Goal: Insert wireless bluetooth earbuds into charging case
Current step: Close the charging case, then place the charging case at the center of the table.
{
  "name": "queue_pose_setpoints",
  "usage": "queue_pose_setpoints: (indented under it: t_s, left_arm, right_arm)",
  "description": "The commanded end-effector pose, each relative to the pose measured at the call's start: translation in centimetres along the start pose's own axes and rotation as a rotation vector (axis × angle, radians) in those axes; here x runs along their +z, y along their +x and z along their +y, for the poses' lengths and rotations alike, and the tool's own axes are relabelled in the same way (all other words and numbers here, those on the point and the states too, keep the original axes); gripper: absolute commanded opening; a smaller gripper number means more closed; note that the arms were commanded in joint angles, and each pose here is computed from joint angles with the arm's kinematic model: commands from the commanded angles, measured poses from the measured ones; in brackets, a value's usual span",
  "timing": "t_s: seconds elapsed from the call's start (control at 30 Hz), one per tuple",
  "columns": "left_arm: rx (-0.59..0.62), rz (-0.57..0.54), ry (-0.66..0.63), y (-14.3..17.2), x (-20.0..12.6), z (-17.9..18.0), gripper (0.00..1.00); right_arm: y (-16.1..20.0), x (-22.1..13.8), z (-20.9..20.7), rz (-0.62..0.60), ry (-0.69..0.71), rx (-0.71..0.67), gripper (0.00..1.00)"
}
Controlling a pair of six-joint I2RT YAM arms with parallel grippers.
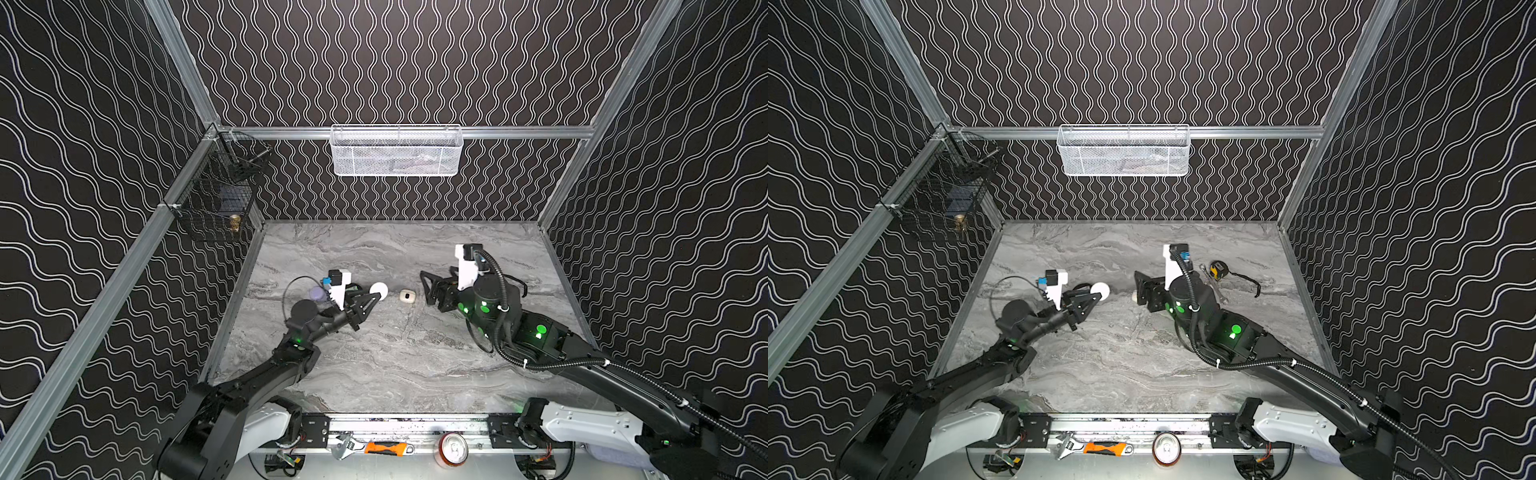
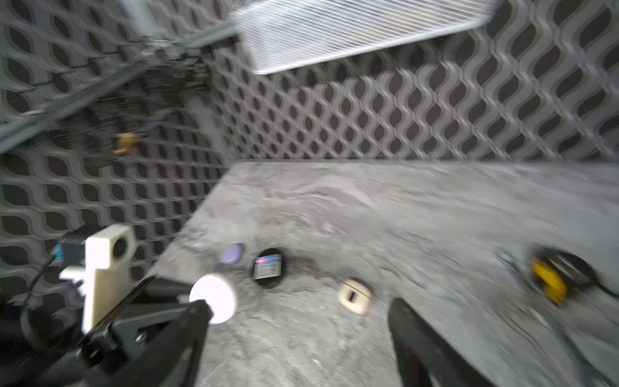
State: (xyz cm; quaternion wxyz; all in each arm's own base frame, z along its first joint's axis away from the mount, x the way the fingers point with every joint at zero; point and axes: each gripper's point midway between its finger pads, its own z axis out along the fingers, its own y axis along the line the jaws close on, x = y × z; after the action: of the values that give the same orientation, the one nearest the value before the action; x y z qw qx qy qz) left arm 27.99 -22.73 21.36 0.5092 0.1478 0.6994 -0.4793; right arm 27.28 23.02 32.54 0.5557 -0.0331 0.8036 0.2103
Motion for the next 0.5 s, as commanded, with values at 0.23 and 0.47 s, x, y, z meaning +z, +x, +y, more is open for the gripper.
queue_pose_setpoints:
  t_s: [0.23,0.47]
  left_arm:
    - [-0.194,0.203,-0.306,10.9,2.1,7.1,0.00]
    - [-0.195,0.299,-0.340,15.4,3.1,8.3,0.00]
  right_arm:
    - [2.3,1.0,-5.9,-0.107,0.135,0.007,1.00]
    - [2.8,3.2,-14.0,-0.115,0.438,-0.057,1.00]
